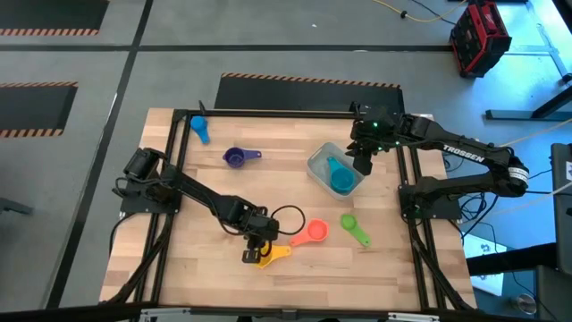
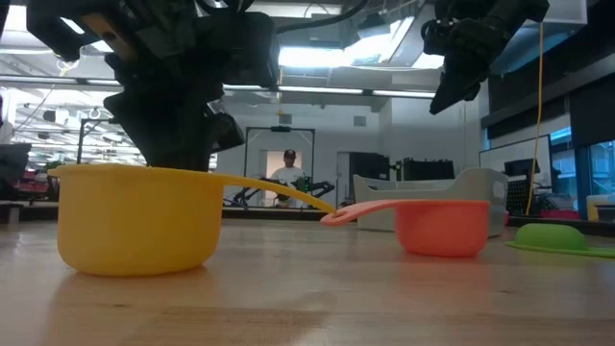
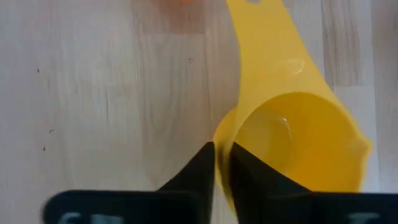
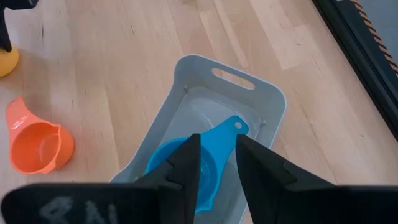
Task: Nest measuring cups in basket
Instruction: Stack the yellow measuring cup on top of the light blue measuring cup in the bin
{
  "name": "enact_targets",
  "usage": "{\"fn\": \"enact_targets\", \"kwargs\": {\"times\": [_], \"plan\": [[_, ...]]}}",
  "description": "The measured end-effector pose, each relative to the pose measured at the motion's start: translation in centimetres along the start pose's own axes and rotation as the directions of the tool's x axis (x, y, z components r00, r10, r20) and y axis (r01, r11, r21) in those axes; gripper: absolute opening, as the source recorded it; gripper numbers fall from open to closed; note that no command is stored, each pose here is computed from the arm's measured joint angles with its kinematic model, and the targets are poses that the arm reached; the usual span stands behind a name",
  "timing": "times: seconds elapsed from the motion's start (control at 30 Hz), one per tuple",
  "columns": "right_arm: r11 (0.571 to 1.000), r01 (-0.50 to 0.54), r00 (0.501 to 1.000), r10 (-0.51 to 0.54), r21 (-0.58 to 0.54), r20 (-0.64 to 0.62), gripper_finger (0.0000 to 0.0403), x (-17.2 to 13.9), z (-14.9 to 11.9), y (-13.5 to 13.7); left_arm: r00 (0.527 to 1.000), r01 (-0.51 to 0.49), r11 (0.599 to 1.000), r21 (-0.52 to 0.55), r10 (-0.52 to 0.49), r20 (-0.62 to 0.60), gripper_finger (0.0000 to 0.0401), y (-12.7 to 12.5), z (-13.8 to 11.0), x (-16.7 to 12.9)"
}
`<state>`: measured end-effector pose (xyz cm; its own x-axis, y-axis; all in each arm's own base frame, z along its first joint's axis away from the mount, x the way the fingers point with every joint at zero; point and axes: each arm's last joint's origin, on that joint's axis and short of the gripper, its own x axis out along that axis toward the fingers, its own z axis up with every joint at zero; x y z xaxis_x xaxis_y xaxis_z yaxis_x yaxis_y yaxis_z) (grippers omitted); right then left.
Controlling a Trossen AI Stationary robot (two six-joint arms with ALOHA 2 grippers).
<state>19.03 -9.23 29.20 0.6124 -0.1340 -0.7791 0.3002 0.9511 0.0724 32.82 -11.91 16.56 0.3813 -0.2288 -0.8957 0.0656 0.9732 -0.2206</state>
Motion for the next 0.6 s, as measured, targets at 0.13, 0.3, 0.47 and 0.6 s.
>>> {"fn": "enact_targets", "kwargs": {"times": [0.13,0.3,0.47,0.6], "plan": [[1.0,0.0,1.0,0.0,0.0,0.0,0.0107,0.0,0.0,0.0,1.0,0.001,1.0,-0.016,-0.001,-0.001,0.001,0.0,0.0,0.0],[1.0,0.0,1.0,0.0,0.0,0.0,0.0107,0.0,0.0,0.0,1.0,0.004,0.999,-0.049,-0.004,0.003,0.0008,0.0,0.0,-0.3],[1.0,0.0,1.0,0.0,0.005,0.001,0.0107,0.0,0.0,0.0,0.998,0.01,0.989,-0.146,0.0,0.068,0.0006,0.6,0.7,-2.3],[1.0,0.001,1.0,-0.001,0.005,0.005,0.0107,0.0,0.1,0.0,0.983,-0.063,0.976,-0.211,0.097,0.156,0.0004,1.8,1.3,-4.5]]}}
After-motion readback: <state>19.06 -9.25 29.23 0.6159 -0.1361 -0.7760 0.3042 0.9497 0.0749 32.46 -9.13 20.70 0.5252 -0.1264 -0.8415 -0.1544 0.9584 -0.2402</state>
